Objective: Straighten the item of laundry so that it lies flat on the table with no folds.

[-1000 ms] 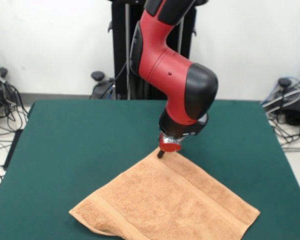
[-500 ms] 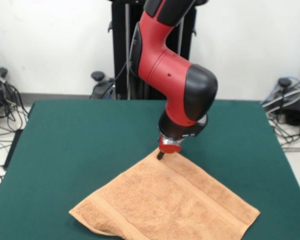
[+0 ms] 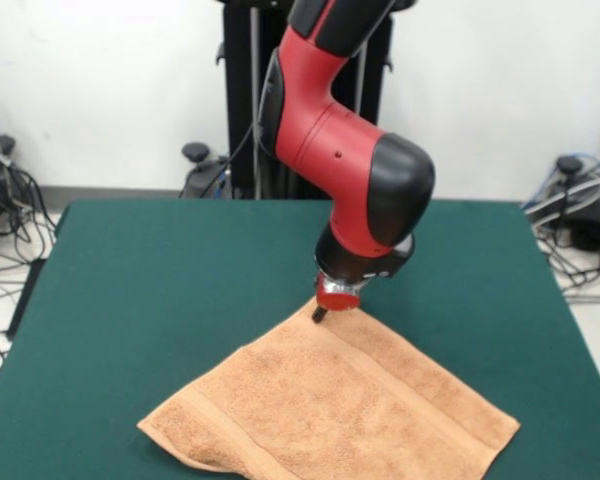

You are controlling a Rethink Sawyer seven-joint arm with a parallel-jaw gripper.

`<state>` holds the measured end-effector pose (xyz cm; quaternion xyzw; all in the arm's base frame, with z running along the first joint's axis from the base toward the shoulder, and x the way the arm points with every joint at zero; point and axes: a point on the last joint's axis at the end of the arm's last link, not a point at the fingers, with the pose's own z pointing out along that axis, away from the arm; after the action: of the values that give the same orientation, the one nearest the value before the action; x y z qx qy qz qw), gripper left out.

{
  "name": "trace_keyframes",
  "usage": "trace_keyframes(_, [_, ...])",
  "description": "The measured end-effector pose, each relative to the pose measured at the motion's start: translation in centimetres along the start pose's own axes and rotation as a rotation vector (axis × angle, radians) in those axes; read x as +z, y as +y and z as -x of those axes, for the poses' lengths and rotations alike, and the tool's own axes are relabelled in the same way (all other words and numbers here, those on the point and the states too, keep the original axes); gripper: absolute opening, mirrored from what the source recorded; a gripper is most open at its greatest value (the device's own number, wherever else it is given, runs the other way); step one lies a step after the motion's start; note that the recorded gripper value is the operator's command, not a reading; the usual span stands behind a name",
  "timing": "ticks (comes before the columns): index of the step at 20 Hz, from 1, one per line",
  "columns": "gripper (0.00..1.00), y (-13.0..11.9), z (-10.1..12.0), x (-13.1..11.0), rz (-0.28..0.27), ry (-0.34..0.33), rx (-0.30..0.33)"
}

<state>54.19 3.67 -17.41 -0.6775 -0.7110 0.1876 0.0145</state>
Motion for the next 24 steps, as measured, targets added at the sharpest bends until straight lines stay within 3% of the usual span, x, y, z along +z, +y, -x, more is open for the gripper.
trace_keyframes(24, [1.00, 0.31, 0.08, -0.02, -0.017, -0.002, -0.003])
